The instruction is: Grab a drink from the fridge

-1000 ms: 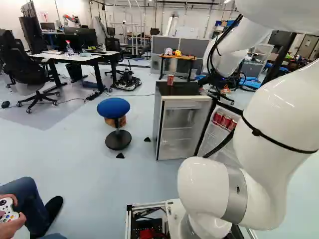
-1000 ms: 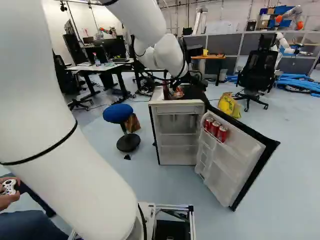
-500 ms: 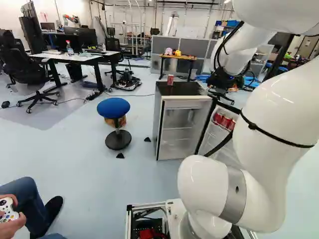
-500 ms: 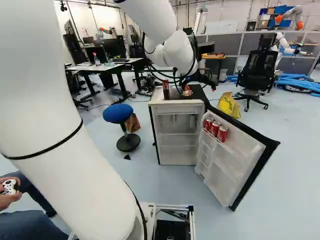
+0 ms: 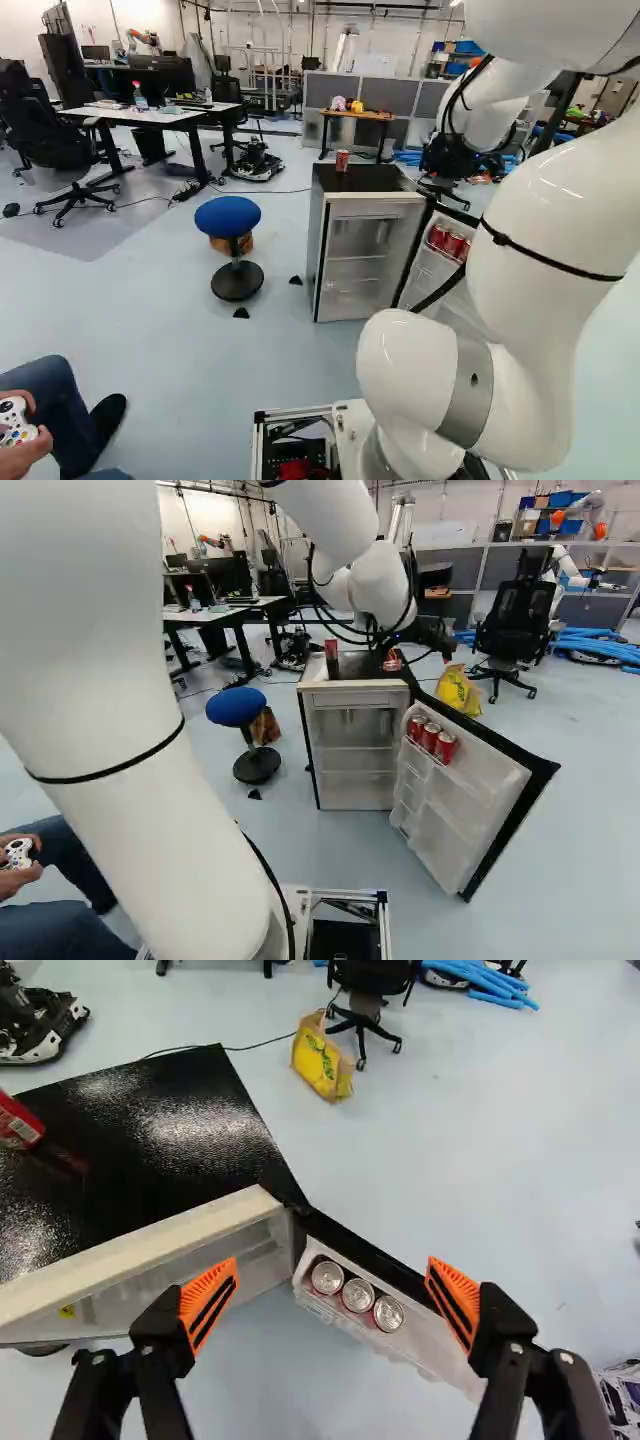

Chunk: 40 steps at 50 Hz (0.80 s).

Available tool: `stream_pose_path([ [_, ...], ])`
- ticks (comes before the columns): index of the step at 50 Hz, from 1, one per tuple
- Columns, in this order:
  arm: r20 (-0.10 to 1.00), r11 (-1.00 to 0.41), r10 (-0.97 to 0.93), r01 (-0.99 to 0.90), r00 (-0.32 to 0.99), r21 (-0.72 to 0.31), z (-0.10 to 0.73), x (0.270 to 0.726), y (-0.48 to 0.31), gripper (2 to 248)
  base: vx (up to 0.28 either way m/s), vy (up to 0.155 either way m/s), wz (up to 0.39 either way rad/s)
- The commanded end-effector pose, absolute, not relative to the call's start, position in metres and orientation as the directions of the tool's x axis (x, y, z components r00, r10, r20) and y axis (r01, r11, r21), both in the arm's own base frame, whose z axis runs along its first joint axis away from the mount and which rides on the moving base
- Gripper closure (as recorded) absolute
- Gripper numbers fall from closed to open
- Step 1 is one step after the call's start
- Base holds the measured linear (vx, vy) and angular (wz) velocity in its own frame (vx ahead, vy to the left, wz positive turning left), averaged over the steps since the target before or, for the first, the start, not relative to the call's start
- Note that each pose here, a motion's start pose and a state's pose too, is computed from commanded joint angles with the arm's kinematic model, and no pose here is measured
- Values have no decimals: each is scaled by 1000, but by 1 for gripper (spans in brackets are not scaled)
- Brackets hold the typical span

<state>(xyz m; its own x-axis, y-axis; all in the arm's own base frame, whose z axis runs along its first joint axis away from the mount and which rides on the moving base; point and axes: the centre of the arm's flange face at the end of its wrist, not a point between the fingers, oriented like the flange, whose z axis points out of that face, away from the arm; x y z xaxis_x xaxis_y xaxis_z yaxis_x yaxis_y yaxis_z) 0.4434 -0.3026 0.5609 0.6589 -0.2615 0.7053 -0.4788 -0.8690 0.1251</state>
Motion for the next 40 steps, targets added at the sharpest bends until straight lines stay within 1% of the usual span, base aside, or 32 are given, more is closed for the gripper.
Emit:
stream_pose_path([
  [40, 648, -815, -370, -567, 666, 118, 554, 444, -372, 3, 0, 0, 0],
])
